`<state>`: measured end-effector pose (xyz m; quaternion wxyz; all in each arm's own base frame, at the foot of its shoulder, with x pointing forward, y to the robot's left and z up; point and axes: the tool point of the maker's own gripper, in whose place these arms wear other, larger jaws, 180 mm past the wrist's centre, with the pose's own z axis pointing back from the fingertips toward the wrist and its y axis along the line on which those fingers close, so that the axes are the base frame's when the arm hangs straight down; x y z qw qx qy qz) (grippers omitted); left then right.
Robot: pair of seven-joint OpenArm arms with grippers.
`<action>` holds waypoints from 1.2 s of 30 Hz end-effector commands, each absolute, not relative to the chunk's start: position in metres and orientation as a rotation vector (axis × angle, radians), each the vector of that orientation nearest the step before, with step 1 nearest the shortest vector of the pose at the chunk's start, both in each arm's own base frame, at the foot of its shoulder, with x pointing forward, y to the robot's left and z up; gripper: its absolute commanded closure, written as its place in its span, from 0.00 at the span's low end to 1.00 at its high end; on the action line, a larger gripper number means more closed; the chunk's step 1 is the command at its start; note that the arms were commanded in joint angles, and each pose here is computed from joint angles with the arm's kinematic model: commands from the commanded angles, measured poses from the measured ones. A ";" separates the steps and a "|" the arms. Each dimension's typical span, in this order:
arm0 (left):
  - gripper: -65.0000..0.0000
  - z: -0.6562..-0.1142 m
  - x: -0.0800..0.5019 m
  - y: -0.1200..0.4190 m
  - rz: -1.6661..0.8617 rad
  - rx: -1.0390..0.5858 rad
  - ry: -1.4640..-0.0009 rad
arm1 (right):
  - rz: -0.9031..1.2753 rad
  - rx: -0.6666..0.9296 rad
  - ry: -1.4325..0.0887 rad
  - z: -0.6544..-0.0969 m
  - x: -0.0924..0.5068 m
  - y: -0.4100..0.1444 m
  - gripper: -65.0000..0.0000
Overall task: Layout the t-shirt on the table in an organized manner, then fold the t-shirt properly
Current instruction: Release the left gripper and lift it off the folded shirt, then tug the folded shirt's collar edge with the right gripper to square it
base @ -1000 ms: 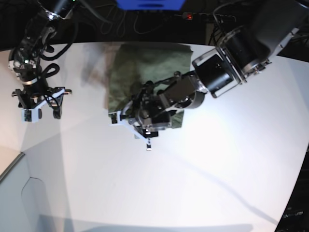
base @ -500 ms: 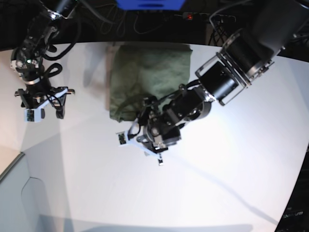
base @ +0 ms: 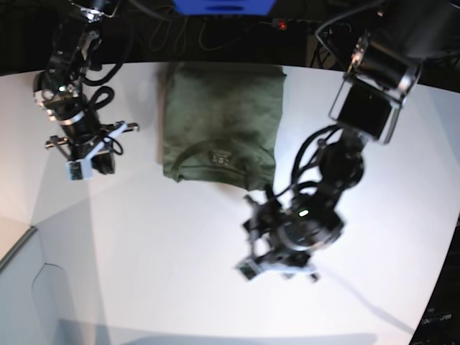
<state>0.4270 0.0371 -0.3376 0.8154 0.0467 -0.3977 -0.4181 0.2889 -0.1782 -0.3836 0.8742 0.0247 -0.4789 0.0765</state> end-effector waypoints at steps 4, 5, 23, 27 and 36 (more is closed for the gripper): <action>0.65 -0.300 0.423 0.101 -0.652 0.149 -0.924 | 0.281 0.095 -1.098 -0.350 0.292 -0.140 1.00; 0.72 -0.298 0.415 0.120 -0.590 0.160 -0.925 | 0.313 0.112 -1.103 -0.346 0.288 -0.128 1.00; 1.00 -0.385 0.262 0.268 -0.137 0.261 -0.632 | 0.519 0.378 -0.875 -0.393 0.184 -0.028 1.00; 1.00 -0.396 0.245 0.267 -0.137 0.255 -0.592 | 0.552 0.398 -0.807 -0.415 0.173 -0.027 1.00; 1.00 -0.411 0.210 0.258 -0.149 0.238 -0.523 | 0.549 0.391 -0.793 -0.435 0.193 -0.037 1.00</action>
